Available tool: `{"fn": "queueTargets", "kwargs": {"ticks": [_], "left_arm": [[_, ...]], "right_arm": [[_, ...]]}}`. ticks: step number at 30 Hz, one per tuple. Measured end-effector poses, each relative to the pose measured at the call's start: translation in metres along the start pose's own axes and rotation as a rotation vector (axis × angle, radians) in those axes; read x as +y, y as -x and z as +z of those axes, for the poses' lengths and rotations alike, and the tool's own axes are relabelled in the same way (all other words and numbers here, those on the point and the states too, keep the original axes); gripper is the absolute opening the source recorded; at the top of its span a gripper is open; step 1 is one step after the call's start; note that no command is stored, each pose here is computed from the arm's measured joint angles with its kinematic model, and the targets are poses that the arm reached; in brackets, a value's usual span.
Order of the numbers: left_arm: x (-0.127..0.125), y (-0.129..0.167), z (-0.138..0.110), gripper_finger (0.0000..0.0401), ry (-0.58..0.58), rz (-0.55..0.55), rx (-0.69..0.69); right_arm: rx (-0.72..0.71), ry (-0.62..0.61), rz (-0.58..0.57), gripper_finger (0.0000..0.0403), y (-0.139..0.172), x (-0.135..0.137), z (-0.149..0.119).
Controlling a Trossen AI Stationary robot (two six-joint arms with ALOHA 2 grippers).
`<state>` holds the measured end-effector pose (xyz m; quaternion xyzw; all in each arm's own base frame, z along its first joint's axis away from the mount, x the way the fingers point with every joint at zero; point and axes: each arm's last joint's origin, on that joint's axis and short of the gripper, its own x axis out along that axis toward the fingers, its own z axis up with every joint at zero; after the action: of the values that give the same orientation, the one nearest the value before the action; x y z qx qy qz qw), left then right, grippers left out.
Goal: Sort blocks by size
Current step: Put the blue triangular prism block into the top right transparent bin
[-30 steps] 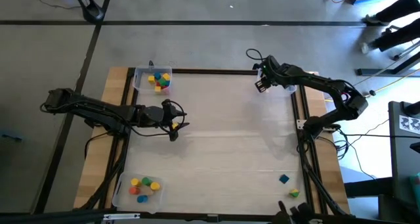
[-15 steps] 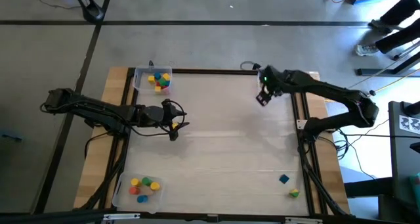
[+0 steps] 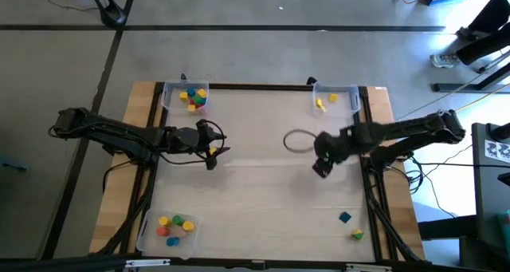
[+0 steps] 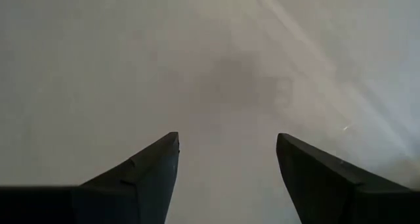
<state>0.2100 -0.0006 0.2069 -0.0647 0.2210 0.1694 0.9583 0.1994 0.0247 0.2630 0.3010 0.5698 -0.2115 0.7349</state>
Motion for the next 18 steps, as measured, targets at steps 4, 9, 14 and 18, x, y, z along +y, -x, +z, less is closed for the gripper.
{"fn": "queueTargets", "kwargs": {"ticks": [4,9,14,18], "left_arm": [[0.000,0.000,0.000,0.0210,0.013,0.000,0.000],[0.000,0.000,0.000,0.0210,0.020,0.000,0.000],[0.000,0.000,0.000,0.0210,0.056,0.000,0.000],[-0.001,0.000,0.000,0.0210,0.071,-0.004,0.001]], "right_arm": [[0.040,-0.076,0.013,0.0253,-0.002,0.018,-0.028],[0.056,-0.203,0.003,0.0253,-0.004,0.035,-0.059],[0.132,-0.403,-0.048,0.0253,-0.013,0.050,-0.089],[0.239,-0.560,-0.124,0.0253,-0.025,0.063,-0.115]]}}
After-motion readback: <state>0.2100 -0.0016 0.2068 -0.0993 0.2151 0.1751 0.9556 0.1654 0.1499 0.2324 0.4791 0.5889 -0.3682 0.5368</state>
